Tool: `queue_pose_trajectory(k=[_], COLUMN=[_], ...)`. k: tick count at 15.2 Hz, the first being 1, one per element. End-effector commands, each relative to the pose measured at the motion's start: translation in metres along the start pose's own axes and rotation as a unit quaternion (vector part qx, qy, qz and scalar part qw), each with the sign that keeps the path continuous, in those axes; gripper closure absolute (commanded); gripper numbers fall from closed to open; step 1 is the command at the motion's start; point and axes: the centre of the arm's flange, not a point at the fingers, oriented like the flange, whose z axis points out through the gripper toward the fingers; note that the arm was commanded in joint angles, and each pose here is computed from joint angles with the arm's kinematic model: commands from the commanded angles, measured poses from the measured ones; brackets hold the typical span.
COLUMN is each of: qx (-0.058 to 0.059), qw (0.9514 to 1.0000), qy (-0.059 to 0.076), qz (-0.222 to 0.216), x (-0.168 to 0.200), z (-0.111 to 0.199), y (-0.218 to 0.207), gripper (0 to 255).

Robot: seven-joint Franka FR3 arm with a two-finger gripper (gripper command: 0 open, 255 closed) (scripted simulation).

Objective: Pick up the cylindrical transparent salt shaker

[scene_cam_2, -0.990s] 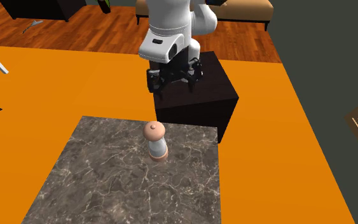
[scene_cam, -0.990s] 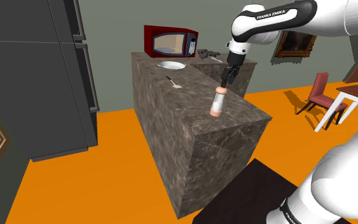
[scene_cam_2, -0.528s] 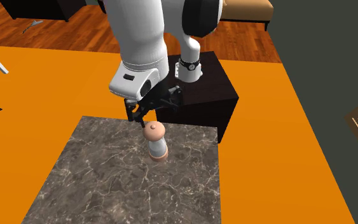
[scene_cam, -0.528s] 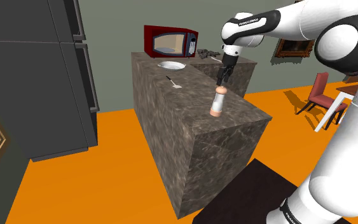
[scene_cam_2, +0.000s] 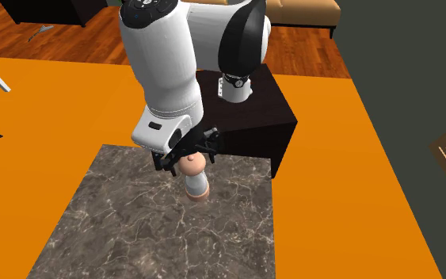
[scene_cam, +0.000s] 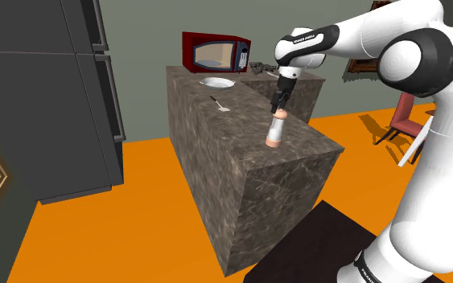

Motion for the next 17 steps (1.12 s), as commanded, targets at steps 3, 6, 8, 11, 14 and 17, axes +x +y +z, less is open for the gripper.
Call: queue_pose_trajectory(k=[3, 6, 8, 11, 14, 17], qx=[0.0, 0.0, 0.0, 0.0, 0.0, 0.0], qw=[1.0, 1.0, 1.0, 1.0, 1.0, 1.0], qy=[0.0, 0.0, 0.0, 0.0, 0.0, 0.0], qz=[0.0, 0.0, 0.0, 0.0, 0.0, 0.0], x=[0.0, -0.001, -0.001, -0.001, 0.0, 0.001], z=[0.014, 0.014, 0.014, 0.014, 0.008, -0.007], y=[0.001, 0.0, 0.0, 0.001, 0.0, 0.0], gripper=[0, 255, 255, 255, 255, 255])
